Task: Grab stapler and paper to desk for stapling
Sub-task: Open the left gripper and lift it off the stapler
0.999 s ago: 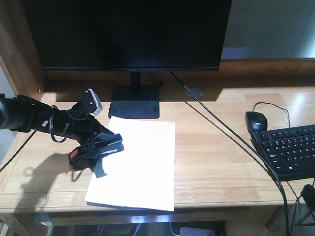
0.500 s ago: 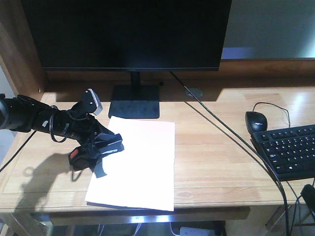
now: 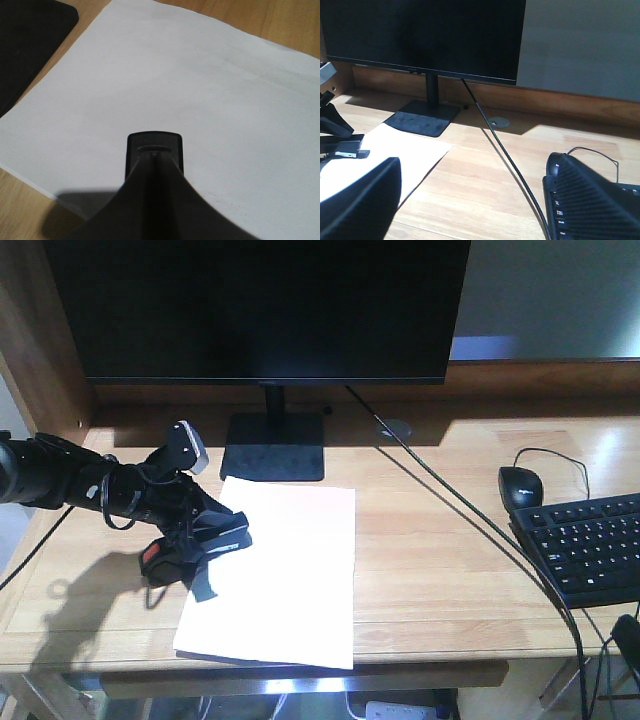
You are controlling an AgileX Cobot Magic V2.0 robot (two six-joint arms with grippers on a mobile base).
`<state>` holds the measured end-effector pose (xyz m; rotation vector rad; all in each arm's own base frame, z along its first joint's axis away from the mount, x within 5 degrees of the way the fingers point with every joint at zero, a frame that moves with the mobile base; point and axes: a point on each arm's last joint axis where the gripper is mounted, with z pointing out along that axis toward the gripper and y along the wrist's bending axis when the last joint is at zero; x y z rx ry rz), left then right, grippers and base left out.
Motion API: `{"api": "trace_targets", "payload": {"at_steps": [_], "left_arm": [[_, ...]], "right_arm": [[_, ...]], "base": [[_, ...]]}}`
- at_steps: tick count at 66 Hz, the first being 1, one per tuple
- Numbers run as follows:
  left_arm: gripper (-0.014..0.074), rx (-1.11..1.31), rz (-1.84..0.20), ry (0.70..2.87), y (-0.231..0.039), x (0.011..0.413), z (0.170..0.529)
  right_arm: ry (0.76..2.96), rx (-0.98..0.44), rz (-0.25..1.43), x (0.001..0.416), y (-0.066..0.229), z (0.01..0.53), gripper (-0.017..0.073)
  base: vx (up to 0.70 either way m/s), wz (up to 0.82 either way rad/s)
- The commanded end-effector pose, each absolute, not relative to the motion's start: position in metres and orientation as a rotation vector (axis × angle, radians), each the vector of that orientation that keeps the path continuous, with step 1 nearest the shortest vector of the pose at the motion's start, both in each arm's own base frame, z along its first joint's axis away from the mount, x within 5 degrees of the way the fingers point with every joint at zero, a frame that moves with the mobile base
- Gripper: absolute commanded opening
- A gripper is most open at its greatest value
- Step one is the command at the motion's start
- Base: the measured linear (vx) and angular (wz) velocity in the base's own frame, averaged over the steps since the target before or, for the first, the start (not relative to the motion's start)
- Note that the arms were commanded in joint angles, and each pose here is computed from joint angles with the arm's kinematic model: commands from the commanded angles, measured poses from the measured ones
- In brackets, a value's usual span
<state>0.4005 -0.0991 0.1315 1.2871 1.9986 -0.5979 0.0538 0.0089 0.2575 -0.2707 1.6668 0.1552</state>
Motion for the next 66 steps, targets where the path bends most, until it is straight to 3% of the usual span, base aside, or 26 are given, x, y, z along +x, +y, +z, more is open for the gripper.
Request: {"api": "trace_targets", "payload": {"at_steps": [1, 15, 22, 33, 48, 66], "left_arm": [[-0.0007, 1.336, -0.566, 1.991, -0.100, 0.399, 0.135], [-0.0007, 1.338, -0.561, 1.986, -0.100, 0.399, 0.138], [-0.0007, 1.359, -0.519, 1.948, -0.098, 0.397, 0.156], [-0.0007, 1.368, -0.394, 1.894, -0.093, 0.389, 0.202], [-0.0007, 1.235, -0.078, 1.958, -0.072, 0.369, 0.275], [-0.0007, 0.825, 0.105, 2.059, -0.047, 0.335, 0.342]], "right_arm": [[1.584, -0.285, 0.165, 0.053, 0.011, 0.271, 0.0589], [1.584, -0.285, 0.165, 0.053, 0.011, 0.271, 0.0589], [1.584, -0.285, 0.165, 0.053, 0.011, 0.271, 0.0589], [1.584, -0.285, 0.165, 0.053, 0.011, 0.271, 0.0589], [1.584, -0.285, 0.165, 0.053, 0.011, 0.271, 0.0589], [1.583, -0.285, 0.165, 0.053, 0.011, 0.271, 0.0589]], "base": [[0.00, 0.00], [0.00, 0.00], [0.00, 0.00], [0.00, 0.00], [0.00, 0.00], [0.00, 0.00]]}}
